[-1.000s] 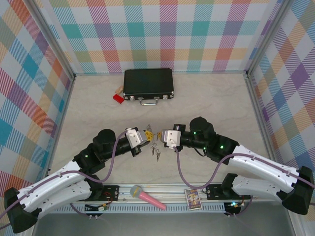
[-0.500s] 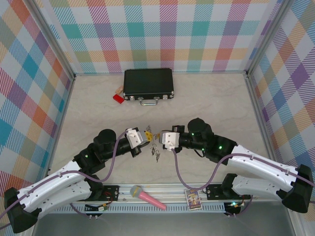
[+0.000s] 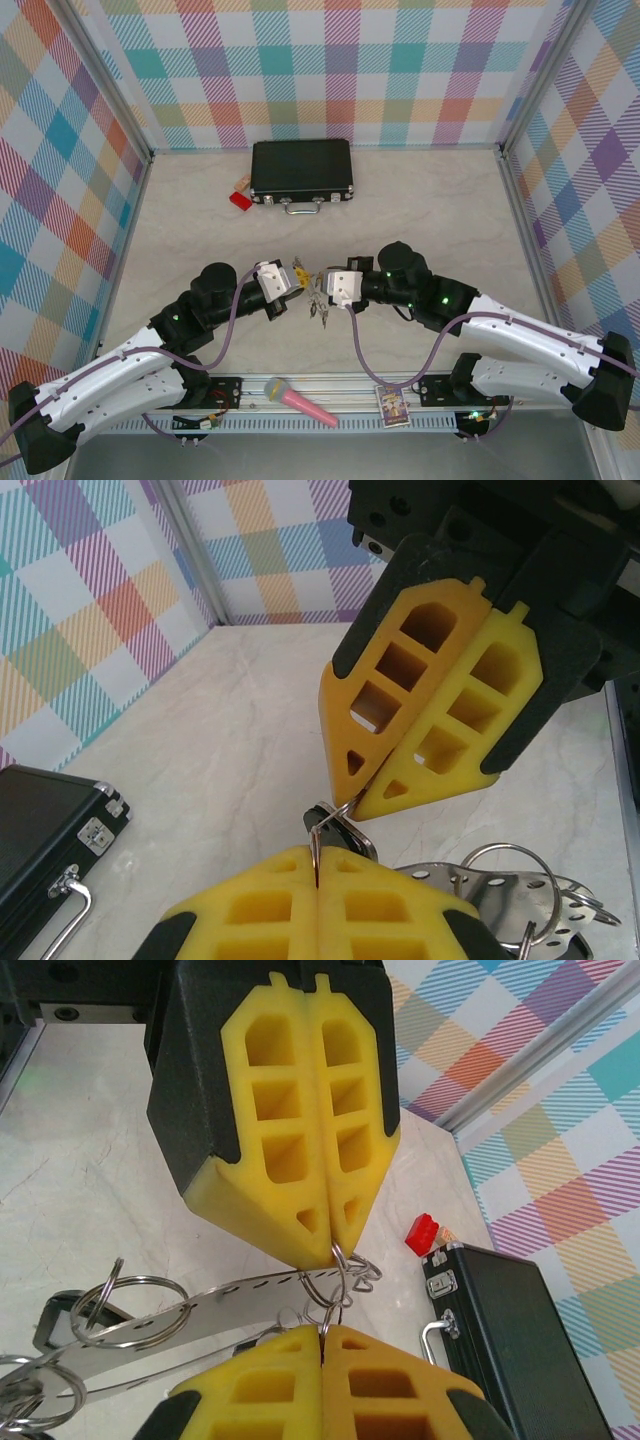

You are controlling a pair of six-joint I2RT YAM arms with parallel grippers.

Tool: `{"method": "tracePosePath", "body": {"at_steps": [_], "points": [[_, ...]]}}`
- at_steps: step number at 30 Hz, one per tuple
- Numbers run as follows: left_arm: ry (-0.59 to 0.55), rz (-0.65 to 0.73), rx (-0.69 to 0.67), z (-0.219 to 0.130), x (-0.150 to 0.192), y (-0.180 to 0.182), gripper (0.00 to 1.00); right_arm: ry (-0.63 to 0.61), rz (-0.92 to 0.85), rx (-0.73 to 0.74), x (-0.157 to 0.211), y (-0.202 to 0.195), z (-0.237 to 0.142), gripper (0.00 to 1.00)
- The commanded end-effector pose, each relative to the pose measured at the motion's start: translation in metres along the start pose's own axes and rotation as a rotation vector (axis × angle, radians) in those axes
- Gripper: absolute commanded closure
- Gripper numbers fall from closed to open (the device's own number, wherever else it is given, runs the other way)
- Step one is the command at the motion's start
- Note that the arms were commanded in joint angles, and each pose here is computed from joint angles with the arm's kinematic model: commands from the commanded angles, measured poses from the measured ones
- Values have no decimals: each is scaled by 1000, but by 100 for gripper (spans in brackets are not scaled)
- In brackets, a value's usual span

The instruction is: Put the keys on the keyring

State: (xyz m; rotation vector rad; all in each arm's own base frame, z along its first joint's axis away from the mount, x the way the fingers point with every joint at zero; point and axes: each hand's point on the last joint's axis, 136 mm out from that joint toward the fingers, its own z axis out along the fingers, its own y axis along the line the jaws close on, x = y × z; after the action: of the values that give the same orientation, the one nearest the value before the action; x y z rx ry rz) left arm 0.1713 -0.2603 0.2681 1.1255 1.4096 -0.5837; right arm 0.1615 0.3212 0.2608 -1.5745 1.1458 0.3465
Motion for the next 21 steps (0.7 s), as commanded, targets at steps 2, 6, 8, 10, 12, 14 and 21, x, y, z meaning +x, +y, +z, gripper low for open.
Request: {"method": "tracePosePath", "body": {"at_steps": [2, 6, 8, 10, 12, 14, 21], "points": [[-106, 10, 4, -3, -31, 1, 100, -69, -35, -67, -18, 14, 3, 100], [-105, 10, 7, -3, -30, 0, 100, -71, -41, -72, -19, 16, 3, 100], [-104, 10, 7, -3, -30, 0, 100, -71, -46, -77, -20, 18, 4, 100], [-104, 9, 6, -3, -31, 1, 100, -74, -47, -75, -21, 17, 4, 100], [-103, 6, 4, -2, -30, 1, 100, -72, -48, -77, -21, 18, 5, 100], [-103, 4, -1, -3, -30, 2, 100, -63, -48, -67, -19, 17, 5, 100], [-128, -16, -54, -8, -34, 10, 100, -46, -39, 11, -11, 10, -2, 100]]}}
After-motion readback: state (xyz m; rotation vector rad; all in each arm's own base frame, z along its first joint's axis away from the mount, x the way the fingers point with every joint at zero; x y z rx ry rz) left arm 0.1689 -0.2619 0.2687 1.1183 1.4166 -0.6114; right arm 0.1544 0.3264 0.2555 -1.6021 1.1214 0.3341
